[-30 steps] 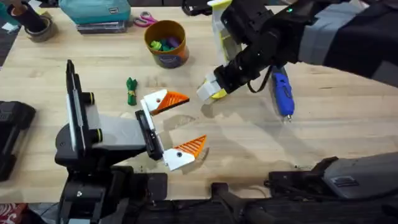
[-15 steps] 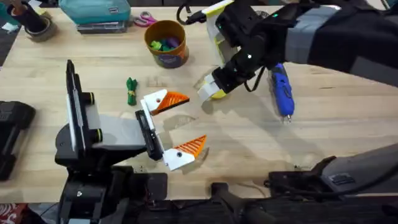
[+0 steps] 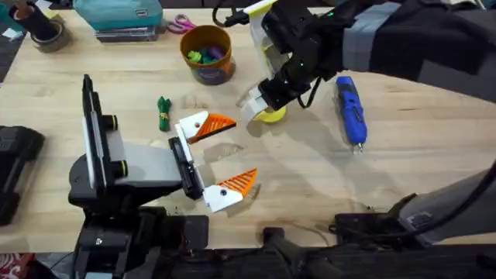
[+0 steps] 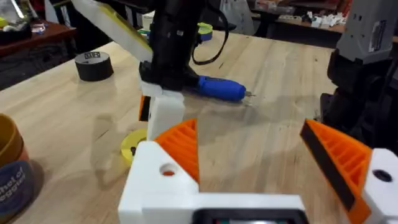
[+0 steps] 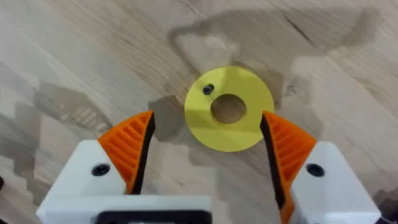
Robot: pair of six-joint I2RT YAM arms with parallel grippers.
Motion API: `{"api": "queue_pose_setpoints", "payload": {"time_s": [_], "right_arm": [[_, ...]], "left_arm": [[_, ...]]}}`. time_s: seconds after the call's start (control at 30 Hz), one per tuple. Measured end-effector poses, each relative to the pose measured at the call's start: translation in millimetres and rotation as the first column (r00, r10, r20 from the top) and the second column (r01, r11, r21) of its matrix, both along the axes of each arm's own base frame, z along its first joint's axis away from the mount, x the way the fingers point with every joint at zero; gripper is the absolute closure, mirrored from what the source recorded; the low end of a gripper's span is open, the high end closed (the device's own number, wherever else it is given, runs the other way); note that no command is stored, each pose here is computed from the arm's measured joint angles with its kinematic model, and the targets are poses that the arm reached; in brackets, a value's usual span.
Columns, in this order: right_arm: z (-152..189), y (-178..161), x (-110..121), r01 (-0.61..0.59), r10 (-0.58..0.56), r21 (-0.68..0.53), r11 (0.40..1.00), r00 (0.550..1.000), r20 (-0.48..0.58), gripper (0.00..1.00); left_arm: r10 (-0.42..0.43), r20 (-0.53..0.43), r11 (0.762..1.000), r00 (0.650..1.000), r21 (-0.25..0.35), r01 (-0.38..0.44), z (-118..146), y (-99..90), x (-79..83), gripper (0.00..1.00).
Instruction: Pick up the gripper from the table and insert it into the empty holder that is missing its gripper. Then pick up a screw, insert it into the mounting hole, and use the screwdriver to tighten it. Finally, clean up the table by picking up the vegetable and placing it into the bucket.
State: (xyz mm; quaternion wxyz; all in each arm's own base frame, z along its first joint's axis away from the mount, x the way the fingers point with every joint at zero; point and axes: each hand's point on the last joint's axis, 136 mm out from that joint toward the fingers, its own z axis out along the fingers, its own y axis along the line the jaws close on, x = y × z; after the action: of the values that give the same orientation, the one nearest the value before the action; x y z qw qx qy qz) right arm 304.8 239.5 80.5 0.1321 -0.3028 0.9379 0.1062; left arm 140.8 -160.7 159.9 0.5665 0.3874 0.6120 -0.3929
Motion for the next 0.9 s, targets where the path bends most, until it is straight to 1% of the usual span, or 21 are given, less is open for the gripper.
{"api": "queue_pose_setpoints", "payload": {"time_s": [0.13,0.37,0.5,0.9], "right_arm": [[-7,0,0,-0.001,0.001,-0.010,1.000,1.000,-0.015,0.023],[-16,-1,-1,-0.004,0.003,-0.025,1.000,0.999,-0.034,0.076],[-16,-1,-1,-0.013,0.012,-0.026,1.000,0.999,-0.031,0.118],[-15,3,-1,-0.048,0.047,-0.026,0.999,0.999,-0.016,0.162]], "left_arm": [[0.000,0.000,1.000,1.000,0.000,0.000,0,0.0,0.0,0.015],[0.000,0.000,1.000,1.000,0.000,0.000,0,0.0,0.0,0.015],[0.000,0.000,1.000,1.000,0.000,0.000,0,0.0,0.0,0.015],[0.000,0.000,1.000,1.000,0.000,0.000,0,0.0,0.0,0.015]]}}
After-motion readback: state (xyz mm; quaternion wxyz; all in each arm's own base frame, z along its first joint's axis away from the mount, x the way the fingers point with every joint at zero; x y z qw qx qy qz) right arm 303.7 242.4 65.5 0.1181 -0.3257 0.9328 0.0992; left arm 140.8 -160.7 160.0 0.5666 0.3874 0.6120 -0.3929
